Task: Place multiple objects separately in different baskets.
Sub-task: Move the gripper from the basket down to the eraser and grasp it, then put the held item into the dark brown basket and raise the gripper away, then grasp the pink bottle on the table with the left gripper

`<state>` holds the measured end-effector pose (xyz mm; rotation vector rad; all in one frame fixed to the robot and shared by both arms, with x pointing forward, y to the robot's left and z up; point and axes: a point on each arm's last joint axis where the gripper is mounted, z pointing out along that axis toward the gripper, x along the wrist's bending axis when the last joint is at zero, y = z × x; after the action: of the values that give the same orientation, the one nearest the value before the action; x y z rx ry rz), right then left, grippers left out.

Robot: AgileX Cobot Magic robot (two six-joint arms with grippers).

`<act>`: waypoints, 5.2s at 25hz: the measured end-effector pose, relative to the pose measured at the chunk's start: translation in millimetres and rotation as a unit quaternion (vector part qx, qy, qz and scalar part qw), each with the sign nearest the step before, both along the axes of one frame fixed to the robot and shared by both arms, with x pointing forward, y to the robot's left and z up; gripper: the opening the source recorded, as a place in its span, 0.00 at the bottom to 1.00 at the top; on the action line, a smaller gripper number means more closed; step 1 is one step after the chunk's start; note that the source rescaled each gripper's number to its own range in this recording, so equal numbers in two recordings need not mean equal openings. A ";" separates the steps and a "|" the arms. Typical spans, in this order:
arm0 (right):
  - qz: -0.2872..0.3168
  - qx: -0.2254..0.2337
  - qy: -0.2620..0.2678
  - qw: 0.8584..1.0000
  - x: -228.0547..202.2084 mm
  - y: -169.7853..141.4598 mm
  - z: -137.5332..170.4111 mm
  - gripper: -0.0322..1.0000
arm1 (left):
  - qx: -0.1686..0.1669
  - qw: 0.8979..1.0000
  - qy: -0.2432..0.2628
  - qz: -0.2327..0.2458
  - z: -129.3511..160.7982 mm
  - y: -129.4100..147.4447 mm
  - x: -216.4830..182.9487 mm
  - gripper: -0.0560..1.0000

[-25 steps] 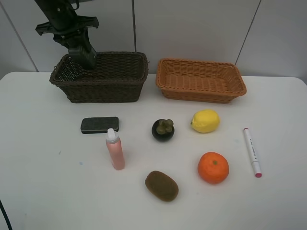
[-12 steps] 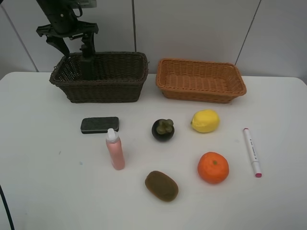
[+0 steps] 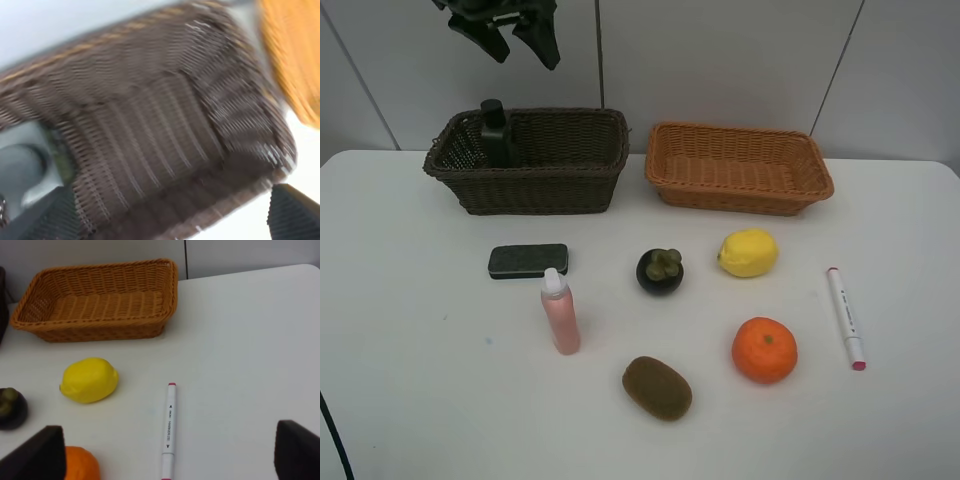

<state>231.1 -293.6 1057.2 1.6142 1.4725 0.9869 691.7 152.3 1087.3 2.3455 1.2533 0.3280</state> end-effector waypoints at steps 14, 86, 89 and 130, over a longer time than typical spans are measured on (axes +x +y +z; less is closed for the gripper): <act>0.000 0.000 0.000 1.000 0.0 0.0 0.0 0.98 | 0.181 0.932 0.153 -0.274 -123.1 -49.5 -109.2 1.00; 0.000 0.000 -0.001 1.000 0.1 0.0 0.2 0.98 | -0.056 0.983 -0.164 0.063 -101.1 -12.8 24.2 0.66; 0.000 0.000 -0.001 1.000 0.1 0.0 0.2 0.98 | -0.053 0.986 -0.143 0.071 -113.6 -10.0 26.0 0.93; 0.000 0.000 -0.001 1.000 0.1 0.0 0.2 0.98 | 0.073 0.937 0.282 0.191 -91.8 -71.9 -211.8 1.00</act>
<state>231.2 -293.6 1057.5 1.6122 1.4705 0.9886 479.9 80.4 995.5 2.3919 2.0260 -0.1614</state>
